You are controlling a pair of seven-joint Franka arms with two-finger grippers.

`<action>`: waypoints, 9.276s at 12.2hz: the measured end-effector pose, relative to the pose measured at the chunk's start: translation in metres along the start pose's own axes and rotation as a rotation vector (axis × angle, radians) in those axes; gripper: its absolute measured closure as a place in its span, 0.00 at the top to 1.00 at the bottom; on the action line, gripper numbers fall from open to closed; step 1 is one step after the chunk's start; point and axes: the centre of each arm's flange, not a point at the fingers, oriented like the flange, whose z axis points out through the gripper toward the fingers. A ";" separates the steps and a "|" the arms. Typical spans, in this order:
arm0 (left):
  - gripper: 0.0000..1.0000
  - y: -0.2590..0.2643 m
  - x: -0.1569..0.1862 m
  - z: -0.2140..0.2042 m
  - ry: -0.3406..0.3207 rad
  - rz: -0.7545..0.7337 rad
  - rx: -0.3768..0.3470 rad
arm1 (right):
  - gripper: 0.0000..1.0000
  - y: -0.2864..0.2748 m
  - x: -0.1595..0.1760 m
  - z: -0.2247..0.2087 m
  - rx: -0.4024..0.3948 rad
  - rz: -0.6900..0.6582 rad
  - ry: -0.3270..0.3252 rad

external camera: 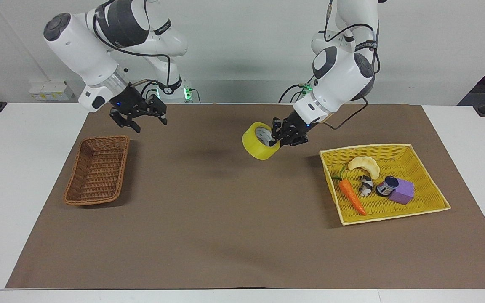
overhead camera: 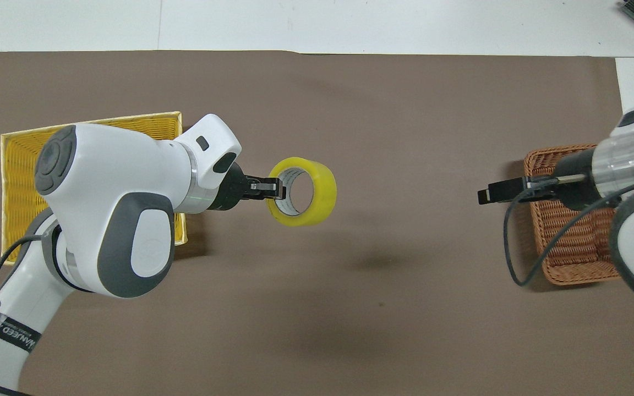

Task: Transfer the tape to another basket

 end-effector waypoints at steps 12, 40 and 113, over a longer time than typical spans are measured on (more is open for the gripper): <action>0.22 0.016 -0.011 0.013 -0.026 -0.004 -0.001 | 1.00 -0.170 0.037 0.107 0.208 0.060 0.223; 1.00 0.003 0.004 -0.029 0.058 -0.007 0.008 | 0.07 -0.140 0.014 0.131 0.045 0.170 -0.050; 1.00 -0.120 -0.006 -0.293 -0.076 0.145 0.513 | 1.00 0.026 0.001 -0.162 -0.454 0.103 0.011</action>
